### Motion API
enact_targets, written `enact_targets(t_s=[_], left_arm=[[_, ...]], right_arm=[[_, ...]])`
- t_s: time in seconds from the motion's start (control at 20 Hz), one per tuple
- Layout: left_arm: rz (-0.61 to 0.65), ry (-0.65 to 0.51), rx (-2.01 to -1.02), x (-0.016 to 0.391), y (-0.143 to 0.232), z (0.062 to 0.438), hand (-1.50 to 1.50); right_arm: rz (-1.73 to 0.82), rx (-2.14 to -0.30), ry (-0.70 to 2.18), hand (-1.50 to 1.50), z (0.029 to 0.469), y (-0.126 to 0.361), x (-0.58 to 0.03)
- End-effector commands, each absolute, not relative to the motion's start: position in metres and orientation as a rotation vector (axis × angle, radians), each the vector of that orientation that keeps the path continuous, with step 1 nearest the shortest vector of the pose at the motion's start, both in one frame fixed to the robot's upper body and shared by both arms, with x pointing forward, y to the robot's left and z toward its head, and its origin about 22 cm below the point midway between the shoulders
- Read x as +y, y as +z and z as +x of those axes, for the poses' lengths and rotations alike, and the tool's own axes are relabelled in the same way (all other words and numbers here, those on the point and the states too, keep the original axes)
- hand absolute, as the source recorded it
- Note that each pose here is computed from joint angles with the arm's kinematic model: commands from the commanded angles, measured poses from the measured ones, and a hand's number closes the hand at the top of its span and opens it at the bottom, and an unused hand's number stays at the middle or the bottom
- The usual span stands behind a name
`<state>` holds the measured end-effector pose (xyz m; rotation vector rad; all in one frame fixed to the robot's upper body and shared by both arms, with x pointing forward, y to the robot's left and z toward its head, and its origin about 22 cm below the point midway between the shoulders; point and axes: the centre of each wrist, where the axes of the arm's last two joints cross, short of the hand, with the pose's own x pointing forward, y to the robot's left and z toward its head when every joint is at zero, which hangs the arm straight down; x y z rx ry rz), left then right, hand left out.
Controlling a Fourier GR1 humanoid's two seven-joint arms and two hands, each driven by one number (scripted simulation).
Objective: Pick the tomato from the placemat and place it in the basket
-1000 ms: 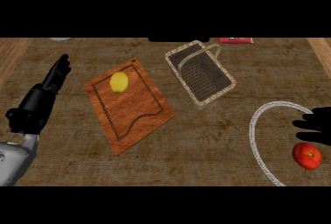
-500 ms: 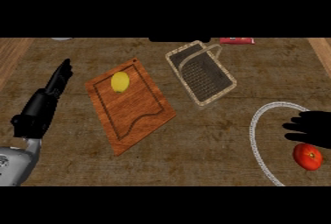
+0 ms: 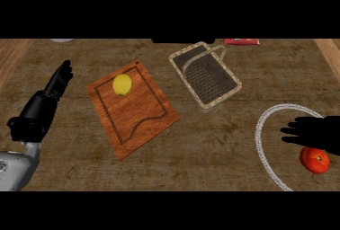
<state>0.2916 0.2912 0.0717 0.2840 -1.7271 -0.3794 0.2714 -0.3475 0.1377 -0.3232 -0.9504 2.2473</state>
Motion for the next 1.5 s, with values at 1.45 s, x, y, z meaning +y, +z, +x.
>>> enact_targets(t_s=[1.45], left_arm=[[0.292, -0.373, -1.725, 0.297, 0.073, 0.273, 0.00]], right_arm=[[-0.263, -0.947, 2.229, -1.50, 0.275, 0.044, -0.377]])
